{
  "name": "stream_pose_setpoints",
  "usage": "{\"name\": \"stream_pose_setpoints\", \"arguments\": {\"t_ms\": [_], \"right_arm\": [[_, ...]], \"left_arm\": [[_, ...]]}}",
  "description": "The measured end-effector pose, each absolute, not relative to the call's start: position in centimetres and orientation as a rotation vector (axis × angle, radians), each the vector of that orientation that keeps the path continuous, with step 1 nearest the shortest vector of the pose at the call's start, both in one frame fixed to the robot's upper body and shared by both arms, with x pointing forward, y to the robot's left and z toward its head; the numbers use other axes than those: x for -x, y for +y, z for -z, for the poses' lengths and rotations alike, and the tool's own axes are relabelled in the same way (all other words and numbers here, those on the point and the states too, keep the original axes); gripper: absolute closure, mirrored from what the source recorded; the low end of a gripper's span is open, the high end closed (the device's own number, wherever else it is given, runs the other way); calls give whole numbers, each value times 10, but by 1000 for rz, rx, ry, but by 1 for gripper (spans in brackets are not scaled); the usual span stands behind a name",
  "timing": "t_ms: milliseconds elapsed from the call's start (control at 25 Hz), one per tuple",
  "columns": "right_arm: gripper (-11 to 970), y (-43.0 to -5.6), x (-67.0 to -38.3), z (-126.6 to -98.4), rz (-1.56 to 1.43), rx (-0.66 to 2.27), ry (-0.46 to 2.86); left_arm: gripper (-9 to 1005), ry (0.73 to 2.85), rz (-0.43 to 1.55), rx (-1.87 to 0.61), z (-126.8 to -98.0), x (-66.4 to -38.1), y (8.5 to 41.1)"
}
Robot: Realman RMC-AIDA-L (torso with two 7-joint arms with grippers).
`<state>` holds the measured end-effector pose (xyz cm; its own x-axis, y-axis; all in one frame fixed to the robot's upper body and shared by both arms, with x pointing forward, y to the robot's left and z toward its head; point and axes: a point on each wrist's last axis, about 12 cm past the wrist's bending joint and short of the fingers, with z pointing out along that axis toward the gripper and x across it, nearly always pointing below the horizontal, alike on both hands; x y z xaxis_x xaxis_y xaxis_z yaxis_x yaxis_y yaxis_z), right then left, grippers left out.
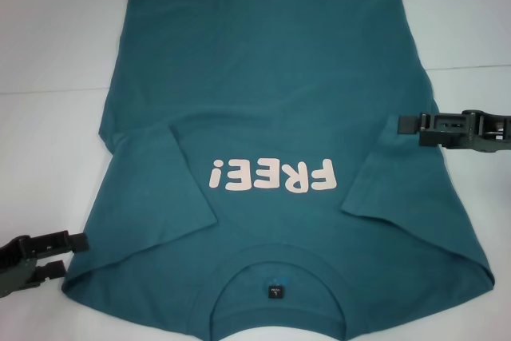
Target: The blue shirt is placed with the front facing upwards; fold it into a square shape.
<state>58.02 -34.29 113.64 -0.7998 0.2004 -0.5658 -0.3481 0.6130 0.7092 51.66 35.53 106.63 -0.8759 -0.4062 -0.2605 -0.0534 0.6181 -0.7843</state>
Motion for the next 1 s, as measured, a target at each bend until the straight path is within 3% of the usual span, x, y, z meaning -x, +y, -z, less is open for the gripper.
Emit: {"name": "stream_pose_setpoints", "arguments": {"t_ms": [440,1000], "right_arm": [[15,-343,-580,-1136,-1153,117,2219],[15,-343,-580,-1136,-1151,114,2219]], "left_arm": [[231,2464,1087,376,-1059,-517,357],[230,2511,1156,302,-1059,-520,339]]}}
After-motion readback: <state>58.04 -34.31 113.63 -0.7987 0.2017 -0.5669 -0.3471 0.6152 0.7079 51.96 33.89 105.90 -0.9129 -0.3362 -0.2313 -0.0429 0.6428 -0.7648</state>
